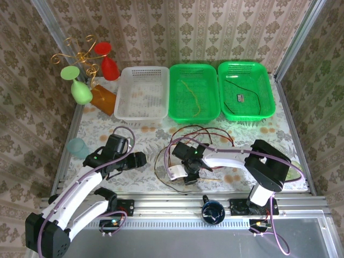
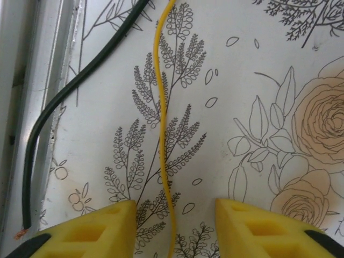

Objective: Untangle the cables

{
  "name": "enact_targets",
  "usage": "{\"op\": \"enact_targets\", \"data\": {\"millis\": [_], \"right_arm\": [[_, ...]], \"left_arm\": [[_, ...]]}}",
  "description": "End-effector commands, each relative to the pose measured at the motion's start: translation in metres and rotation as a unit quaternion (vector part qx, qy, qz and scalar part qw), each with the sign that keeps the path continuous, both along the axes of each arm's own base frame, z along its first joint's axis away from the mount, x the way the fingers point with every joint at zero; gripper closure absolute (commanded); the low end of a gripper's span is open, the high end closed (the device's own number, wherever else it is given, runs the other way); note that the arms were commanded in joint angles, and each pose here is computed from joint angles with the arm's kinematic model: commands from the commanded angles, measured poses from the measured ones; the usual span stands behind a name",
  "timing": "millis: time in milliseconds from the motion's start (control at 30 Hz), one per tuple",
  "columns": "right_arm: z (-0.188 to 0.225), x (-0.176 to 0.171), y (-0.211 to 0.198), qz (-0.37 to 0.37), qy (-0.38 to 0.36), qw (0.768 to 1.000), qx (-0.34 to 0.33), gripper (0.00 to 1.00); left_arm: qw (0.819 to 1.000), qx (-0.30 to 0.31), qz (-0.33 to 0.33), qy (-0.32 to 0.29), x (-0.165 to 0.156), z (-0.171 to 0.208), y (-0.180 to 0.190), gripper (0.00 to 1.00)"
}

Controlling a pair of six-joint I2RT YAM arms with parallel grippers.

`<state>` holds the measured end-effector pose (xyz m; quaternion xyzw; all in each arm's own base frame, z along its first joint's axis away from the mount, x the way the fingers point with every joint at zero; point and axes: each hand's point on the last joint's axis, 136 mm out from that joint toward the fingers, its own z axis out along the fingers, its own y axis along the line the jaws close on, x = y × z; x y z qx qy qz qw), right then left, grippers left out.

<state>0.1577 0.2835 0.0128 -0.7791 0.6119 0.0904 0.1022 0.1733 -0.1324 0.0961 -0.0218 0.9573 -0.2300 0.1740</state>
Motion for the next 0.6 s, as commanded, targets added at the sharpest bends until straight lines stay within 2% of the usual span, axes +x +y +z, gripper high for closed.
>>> {"op": "enact_targets", "data": {"millis": [0, 100, 200, 367, 567], "right_arm": [[-0.022, 0.005, -0.014, 0.004, -0.015, 0.998, -0.056, 0.69], [-0.026, 0.01, -0.015, 0.002, -0.03, 0.997, -0.07, 0.8], [-0.029, 0.013, -0.014, 0.004, -0.052, 0.996, -0.072, 0.86], [-0.025, 0.019, -0.008, -0.01, -0.075, 0.996, -0.041, 0.99], [0.02, 0.032, 0.007, -0.02, -0.122, 0.992, 0.019, 1.0]], "left_arm": [[1.0, -0.001, -0.001, 0.008, -0.003, 0.001, 0.001, 0.29], [1.0, 0.001, -0.002, 0.005, -0.003, 0.003, 0.001, 0.29], [1.0, 0.0, -0.004, 0.002, -0.002, 0.006, 0.001, 0.29], [1.0, -0.001, -0.013, -0.009, 0.0, 0.013, -0.001, 0.29], [0.996, 0.004, -0.058, -0.066, 0.012, 0.041, -0.007, 0.29]]}}
